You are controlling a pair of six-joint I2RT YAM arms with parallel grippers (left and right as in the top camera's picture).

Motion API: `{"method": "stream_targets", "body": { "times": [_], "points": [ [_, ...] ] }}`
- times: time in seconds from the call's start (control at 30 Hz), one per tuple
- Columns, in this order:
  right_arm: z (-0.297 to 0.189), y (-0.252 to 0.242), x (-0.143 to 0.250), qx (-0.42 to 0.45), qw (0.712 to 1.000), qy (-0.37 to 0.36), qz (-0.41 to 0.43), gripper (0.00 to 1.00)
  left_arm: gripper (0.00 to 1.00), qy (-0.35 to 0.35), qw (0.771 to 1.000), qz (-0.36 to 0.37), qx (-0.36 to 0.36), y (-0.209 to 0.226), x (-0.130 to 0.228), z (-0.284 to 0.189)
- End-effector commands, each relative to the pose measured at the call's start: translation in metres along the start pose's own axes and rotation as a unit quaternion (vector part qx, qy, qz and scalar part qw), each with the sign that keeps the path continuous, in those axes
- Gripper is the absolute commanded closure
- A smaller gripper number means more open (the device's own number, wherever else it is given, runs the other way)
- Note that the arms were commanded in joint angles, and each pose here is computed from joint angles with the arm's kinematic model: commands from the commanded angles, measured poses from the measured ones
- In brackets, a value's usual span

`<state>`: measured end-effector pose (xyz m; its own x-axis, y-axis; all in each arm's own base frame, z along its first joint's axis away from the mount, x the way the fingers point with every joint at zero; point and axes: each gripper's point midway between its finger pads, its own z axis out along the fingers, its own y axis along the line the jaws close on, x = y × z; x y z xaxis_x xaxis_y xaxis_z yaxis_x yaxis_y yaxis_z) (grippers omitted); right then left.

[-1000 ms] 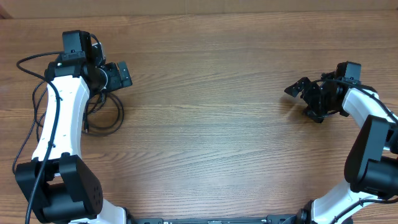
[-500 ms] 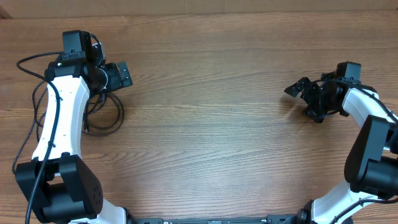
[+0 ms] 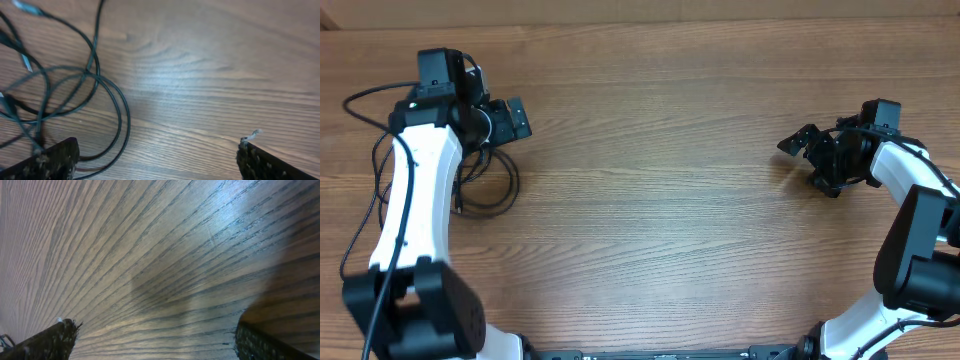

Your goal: Untangle cables

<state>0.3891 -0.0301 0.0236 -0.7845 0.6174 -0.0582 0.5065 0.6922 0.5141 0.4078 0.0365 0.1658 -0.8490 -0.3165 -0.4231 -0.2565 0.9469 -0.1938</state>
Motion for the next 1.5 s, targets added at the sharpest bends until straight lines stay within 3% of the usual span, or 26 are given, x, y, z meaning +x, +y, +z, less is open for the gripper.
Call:
{"method": "stream_targets", "body": {
  "times": [0.0, 0.17, 0.4, 0.57, 0.8, 1.03, 1.47],
  "points": [
    [0.004, -0.008, 0.004, 0.009, 1.0, 0.006, 0.008, 0.0, 0.0, -0.078, 0.997, 0.029, 0.008, -0.007, -0.017, -0.061],
    [0.004, -0.008, 0.004, 0.009, 1.0, 0.006, 0.008, 0.0, 0.0, -0.119, 0.992, 0.043, -0.001, -0.007, -0.016, -0.09],
    [0.004, -0.008, 0.004, 0.009, 1.0, 0.006, 0.008, 0.0, 0.0, -0.186, 0.978, 0.077, 0.053, -0.028, -0.003, -0.05],
    [0.004, -0.008, 0.004, 0.009, 1.0, 0.006, 0.008, 0.0, 0.0, -0.284, 0.945, 0.112, 0.119, -0.05, 0.008, -0.031],
    [0.004, -0.008, 0.004, 0.009, 1.0, 0.006, 0.008, 0.0, 0.0, -0.366, 0.911, 0.129, 0.138, -0.048, 0.045, -0.023],
    [0.004, -0.008, 0.004, 0.009, 1.0, 0.006, 0.008, 0.0, 0.0, -0.347, 0.924, 0.113, 0.111, -0.024, 0.086, -0.003],
    [0.004, -0.008, 0.004, 0.009, 1.0, 0.006, 0.008, 0.0, 0.0, -0.33, 0.931, 0.112, 0.107, -0.012, 0.124, 0.006]
  ]
}}
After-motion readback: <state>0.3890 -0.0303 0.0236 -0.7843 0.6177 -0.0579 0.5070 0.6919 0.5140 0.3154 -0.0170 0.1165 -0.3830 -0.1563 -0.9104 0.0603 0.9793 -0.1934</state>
